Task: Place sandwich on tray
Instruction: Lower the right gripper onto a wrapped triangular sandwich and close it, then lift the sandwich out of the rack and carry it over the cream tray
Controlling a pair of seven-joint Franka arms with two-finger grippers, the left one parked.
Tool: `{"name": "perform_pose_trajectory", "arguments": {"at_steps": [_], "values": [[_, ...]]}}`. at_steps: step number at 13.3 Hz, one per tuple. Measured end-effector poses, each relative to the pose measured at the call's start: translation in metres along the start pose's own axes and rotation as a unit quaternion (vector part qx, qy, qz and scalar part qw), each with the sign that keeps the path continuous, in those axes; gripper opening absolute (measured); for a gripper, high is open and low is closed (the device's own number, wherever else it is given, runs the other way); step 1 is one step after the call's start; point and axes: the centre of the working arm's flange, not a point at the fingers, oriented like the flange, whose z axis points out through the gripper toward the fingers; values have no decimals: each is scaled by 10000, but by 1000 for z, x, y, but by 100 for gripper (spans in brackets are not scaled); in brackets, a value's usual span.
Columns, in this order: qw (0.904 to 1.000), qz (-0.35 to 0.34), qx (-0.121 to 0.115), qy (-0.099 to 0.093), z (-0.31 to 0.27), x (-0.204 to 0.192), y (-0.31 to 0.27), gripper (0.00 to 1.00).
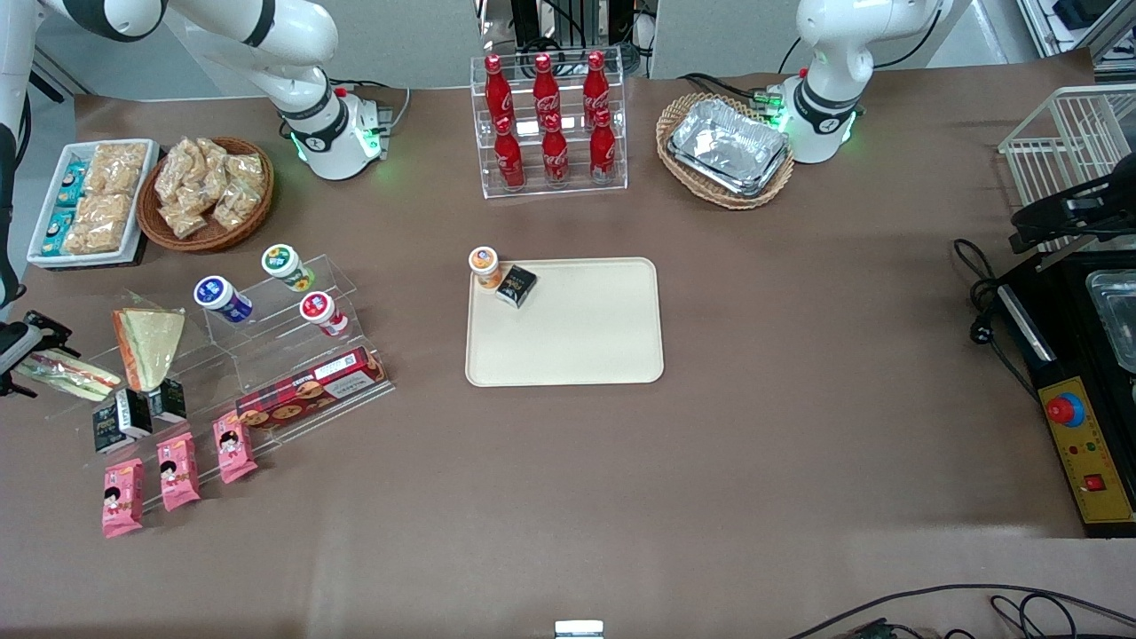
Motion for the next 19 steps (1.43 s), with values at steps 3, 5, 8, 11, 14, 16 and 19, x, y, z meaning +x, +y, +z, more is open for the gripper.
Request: {"name": "perform_pose_trajectory", "arguments": {"at_steps": [3, 5, 8, 11, 14, 16, 19], "values": [[9991, 426, 24, 17, -1, 4, -1, 49], [9985, 550, -7, 27, -4, 6, 0, 43], [9978, 645, -86, 87, -27, 19, 12, 42], [9952, 958, 22, 213, -76, 36, 25, 32], [9908, 1312, 132, 295, -127, 51, 30, 23], [9846, 1687, 354, 301, -146, 67, 24, 23], [9749, 2179, 427, 166, -164, 114, 9, 23]]}}
